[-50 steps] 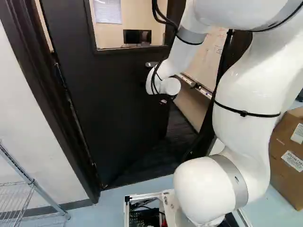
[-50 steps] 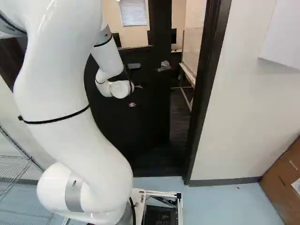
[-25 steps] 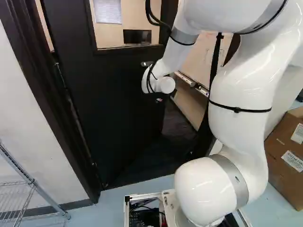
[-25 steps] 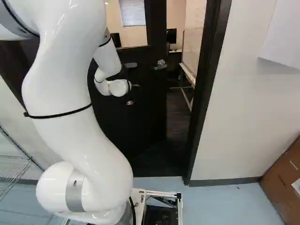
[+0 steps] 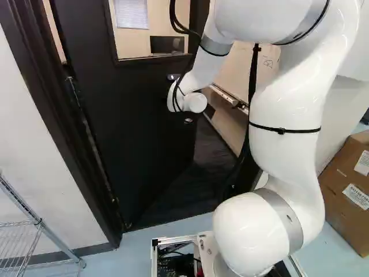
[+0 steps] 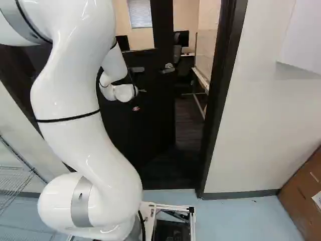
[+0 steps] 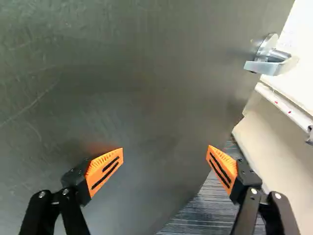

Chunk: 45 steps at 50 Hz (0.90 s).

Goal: Open the door and move inside

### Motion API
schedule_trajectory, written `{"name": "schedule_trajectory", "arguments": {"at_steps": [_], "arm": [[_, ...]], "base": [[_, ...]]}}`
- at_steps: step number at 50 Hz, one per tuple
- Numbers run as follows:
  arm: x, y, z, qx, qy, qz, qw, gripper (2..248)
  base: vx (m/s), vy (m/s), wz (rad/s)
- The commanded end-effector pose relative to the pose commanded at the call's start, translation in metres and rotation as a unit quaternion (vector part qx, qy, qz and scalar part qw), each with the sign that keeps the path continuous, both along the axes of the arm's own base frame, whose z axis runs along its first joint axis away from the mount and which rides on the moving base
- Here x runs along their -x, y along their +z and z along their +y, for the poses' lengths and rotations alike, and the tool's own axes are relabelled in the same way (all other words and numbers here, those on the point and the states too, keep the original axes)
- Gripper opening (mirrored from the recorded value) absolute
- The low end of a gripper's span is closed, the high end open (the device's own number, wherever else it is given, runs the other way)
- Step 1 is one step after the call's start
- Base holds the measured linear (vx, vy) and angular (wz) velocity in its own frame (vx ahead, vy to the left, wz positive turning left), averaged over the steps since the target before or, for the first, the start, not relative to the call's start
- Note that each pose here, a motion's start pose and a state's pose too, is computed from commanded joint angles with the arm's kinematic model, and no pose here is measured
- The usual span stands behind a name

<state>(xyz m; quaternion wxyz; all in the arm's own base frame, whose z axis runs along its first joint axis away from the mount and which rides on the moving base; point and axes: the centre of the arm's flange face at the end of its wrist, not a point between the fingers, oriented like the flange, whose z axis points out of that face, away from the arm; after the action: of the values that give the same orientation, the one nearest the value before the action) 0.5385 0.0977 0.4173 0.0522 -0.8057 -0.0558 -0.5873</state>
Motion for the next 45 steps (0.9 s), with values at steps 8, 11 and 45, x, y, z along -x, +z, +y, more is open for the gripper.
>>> {"name": "schedule_trajectory", "arguments": {"at_steps": [8,11,45], "arm": [[-0.003,0.0,0.007,-0.006,-0.003,0.0,1.0,247],[-0.004,-0.001,0.01,-0.009,-0.004,0.0,1.0,247],[-0.009,-0.002,0.045,-0.026,0.0,0.001,0.9997,247]], "base": [[0.0,0.0,0.0],[0.0,0.0,0.0],[0.0,0.0,0.0]]}}
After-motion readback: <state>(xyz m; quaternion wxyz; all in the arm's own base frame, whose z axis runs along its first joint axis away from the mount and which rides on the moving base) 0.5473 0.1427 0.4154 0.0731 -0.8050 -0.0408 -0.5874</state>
